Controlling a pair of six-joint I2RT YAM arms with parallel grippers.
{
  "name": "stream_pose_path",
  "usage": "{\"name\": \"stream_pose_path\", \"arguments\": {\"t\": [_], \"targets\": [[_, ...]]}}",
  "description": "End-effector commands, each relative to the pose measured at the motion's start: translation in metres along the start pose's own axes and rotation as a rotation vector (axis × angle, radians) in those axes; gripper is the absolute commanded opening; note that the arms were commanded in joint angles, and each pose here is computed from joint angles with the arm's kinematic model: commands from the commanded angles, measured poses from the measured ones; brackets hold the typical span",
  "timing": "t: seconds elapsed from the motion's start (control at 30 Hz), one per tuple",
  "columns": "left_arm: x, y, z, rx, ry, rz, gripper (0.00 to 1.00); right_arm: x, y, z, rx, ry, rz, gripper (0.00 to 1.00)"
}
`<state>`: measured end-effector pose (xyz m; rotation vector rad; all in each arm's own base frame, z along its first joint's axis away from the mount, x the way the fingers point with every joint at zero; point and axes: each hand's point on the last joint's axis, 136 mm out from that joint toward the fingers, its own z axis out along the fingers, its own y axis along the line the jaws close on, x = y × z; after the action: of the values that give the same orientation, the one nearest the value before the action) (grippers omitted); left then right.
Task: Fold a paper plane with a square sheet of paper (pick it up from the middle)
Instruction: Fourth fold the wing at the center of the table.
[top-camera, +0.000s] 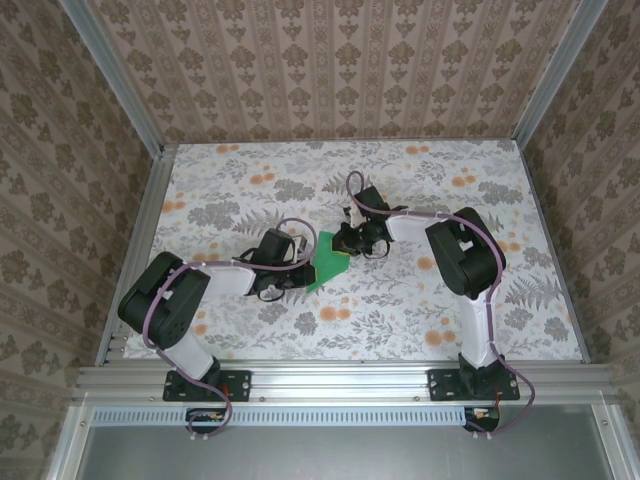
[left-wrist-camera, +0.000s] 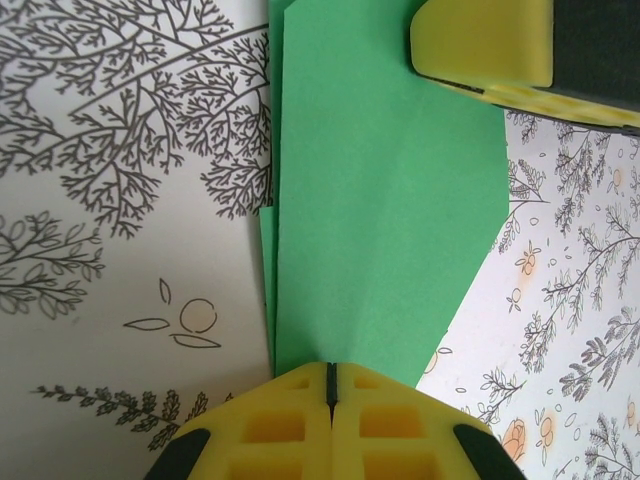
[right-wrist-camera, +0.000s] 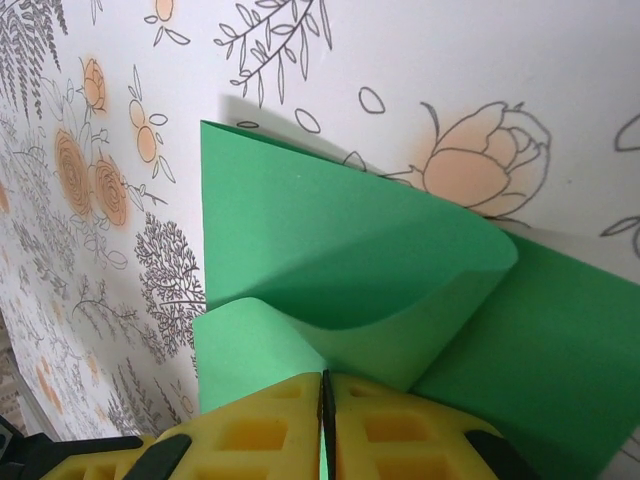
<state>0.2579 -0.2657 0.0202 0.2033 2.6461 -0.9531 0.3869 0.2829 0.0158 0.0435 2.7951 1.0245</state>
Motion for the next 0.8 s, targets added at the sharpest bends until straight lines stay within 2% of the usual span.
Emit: {"name": "stream_pose_path", "arguments": {"t": [0.0, 0.53, 0.77], "targets": [[0.049, 0.035, 0.002, -0.101, 0.172, -0.059, 0.0, -0.026, -0.034, -0.005, 0.099, -0.064, 0.008, 0.13], [0.056, 0.038, 0.003, -0.113, 0.204, -0.059, 0.0, -0.078, -0.06, -0.024, 0.151, -0.157, 0.049, 0.13], [0.05, 0.035, 0.003, -0.113, 0.197, -0.063, 0.0, -0.084, -0.01, -0.07, 0.061, -0.234, -0.009, 0.14]]}}
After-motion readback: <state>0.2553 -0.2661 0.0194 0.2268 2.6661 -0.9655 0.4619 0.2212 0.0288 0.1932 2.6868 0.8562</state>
